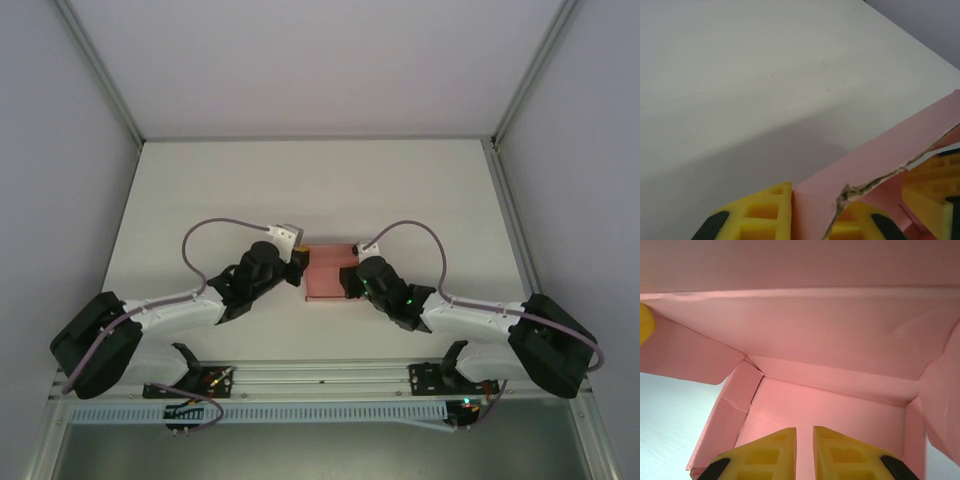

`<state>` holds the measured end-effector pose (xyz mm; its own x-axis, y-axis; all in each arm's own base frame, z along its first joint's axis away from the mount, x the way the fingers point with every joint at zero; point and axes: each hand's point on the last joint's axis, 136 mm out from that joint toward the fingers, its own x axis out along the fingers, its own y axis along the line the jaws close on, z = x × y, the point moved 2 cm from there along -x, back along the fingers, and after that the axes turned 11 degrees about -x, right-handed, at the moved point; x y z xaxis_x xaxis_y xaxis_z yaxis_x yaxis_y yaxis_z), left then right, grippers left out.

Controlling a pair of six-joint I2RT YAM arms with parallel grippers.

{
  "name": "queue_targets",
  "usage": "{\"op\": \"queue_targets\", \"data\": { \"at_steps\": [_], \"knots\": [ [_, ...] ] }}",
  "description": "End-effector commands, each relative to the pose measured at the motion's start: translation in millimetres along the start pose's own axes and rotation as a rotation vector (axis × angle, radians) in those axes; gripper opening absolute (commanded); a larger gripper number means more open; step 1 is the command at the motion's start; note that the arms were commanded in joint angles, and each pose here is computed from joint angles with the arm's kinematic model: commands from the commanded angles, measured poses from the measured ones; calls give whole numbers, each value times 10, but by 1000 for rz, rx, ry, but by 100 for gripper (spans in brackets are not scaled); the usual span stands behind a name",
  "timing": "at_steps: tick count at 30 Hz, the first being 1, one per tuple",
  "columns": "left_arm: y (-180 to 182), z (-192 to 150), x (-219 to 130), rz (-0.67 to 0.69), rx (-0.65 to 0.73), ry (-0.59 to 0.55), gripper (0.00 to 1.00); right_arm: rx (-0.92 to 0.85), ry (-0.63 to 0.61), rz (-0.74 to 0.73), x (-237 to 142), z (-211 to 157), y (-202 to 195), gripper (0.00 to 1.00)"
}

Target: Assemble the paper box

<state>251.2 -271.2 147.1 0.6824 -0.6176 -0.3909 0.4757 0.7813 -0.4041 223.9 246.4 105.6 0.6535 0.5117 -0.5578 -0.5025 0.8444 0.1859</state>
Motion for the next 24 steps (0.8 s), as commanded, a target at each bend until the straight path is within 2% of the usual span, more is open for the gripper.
{"op": "queue_targets", "data": {
  "at_steps": [1, 5, 11, 12, 15, 18, 21, 24],
  "knots": [
    [144, -277, 3, 25, -21, 49, 8, 5, 33, 26, 9, -113, 37, 17],
    [169, -291, -16, 33, -11, 48, 8, 10, 35, 49, -79, -88, 65, 25],
    [123, -32, -75, 58, 7, -14, 8, 8, -10, 72, -456, 113, 62, 53],
    [122, 18, -88, 68, 9, -25, 8, 5, -21, 60, -541, 143, 26, 60],
    [92, 173, -136, 79, 27, -67, 8, -14, -52, 5, -768, 197, -113, 64],
    [66, 317, -182, 89, 66, -107, 8, -30, -111, -77, -980, 283, -289, 73],
    [22, 427, -204, 88, 124, -133, 9, -96, -204, -111, -1148, 474, -347, 82],
    [-20, 503, -206, 88, 197, -145, 8, -229, -247, -106, -1231, 699, -276, 91]
  ]
}}
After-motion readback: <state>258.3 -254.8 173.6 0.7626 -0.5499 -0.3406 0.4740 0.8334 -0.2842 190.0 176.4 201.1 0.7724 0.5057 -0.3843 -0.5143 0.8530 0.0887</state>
